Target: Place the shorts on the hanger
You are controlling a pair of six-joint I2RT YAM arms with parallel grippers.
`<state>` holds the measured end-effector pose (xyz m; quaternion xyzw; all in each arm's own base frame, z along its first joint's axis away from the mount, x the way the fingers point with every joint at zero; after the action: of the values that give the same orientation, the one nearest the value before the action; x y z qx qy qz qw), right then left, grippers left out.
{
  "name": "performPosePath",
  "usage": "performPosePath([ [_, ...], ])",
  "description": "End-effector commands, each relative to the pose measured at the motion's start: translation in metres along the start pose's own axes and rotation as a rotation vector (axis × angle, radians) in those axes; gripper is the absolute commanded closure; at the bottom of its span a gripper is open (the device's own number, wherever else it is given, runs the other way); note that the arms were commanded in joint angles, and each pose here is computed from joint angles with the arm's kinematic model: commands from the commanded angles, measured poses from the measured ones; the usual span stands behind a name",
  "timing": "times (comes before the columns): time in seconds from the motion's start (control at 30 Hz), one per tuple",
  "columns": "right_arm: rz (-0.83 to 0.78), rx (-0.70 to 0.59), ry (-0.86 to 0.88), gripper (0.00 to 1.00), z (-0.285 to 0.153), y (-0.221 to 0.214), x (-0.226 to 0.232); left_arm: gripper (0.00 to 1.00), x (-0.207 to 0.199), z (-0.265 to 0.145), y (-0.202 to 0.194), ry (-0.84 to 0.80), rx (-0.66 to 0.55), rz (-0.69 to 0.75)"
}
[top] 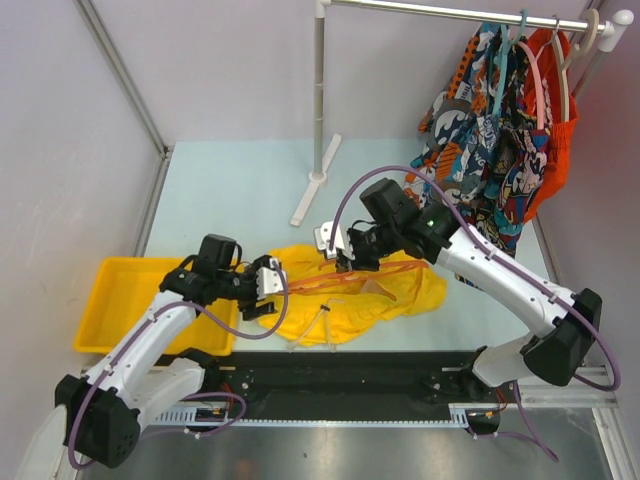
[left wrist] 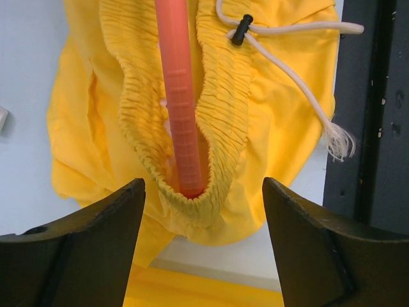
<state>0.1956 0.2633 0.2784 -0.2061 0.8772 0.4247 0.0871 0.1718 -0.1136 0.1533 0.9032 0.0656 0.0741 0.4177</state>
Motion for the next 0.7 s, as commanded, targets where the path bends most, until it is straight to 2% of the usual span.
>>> performPosePath([
  [0.0, -0.062, -0.045, -0.007, 1.00, 0.007, 0.010, -0.007, 0.22, 0.004, 0.002, -0.007, 0.022, -0.008, 0.021],
  [0.17, -0.065, -0.052, 0.002, 1.00, 0.011, 0.012, -0.006, 0.34, 0.005, 0.011, -0.016, -0.020, 0.001, 0.008],
  [0.37, -0.066, -0.083, 0.001, 1.00, 0.014, 0.016, -0.009, 0.59, 0.010, 0.017, 0.002, -0.042, -0.109, -0.032],
  [0.4, -0.062, -0.087, 0.001, 1.00, 0.015, 0.016, -0.009, 0.66, 0.009, 0.017, 0.007, -0.050, -0.134, -0.037],
  [0.5, -0.057, -0.098, -0.002, 1.00, 0.017, 0.018, -0.010, 0.74, 0.010, 0.017, 0.012, -0.047, -0.154, -0.053],
  [0.6, -0.050, -0.100, -0.001, 1.00, 0.018, 0.017, -0.010, 0.75, 0.008, 0.015, 0.015, -0.056, -0.169, -0.058],
  [0.67, -0.042, -0.095, -0.009, 1.00, 0.017, 0.017, -0.011, 0.83, 0.007, 0.014, 0.016, -0.059, -0.172, -0.064],
])
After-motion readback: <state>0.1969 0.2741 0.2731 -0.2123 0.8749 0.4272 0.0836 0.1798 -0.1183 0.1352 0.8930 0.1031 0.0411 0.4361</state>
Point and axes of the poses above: each gripper's point midway between its finger pads, its own z axis out along the fingers, its own x axis along the line the jaws close on, y = z × x, the point moved 6 cm from there along -z, back along the fingers, and after that the axes turned 8 degrees about -z, right-handed, at the moved point
